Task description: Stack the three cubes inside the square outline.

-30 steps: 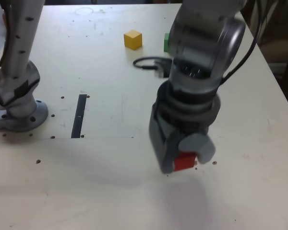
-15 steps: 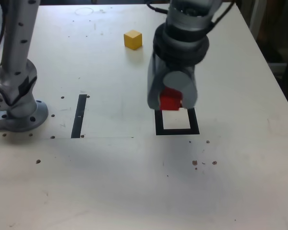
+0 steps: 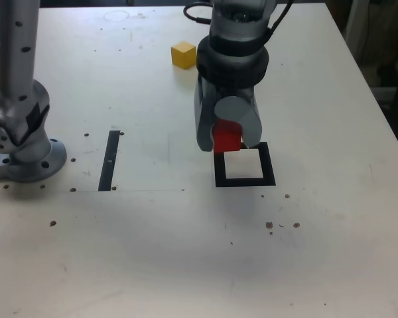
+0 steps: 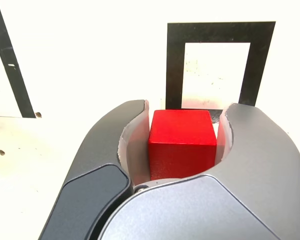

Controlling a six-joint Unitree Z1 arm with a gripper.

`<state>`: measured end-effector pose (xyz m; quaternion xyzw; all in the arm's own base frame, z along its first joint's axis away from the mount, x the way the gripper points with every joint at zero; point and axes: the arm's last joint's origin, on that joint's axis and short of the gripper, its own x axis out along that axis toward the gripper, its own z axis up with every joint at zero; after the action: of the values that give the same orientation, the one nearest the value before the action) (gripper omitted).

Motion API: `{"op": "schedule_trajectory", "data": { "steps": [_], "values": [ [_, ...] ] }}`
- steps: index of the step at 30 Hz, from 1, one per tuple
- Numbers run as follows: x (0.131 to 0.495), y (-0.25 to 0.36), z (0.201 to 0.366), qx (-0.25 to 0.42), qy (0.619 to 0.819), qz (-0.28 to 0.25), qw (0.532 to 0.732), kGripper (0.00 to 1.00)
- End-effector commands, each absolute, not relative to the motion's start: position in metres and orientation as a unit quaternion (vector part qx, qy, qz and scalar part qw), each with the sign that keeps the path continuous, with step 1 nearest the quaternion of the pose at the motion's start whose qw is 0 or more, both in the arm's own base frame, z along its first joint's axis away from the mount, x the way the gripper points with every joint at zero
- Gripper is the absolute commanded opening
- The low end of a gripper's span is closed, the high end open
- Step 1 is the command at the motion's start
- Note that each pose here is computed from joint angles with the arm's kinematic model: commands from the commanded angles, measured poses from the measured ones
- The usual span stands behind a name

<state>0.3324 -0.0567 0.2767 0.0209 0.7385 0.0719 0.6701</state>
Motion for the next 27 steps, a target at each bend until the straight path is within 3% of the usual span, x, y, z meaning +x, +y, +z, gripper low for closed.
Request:
{"op": "schedule_trajectory", "data": {
  "steps": [1, 19, 27],
  "values": [
    [0.333, -0.052, 0.273, 0.014, 0.739, 0.073, 0.670, 0.15],
    [0.359, -0.029, 0.230, -0.003, 0.744, 0.042, 0.667, 0.16],
    [0.365, -0.021, 0.220, -0.011, 0.746, 0.039, 0.664, 0.24]
  ]
}}
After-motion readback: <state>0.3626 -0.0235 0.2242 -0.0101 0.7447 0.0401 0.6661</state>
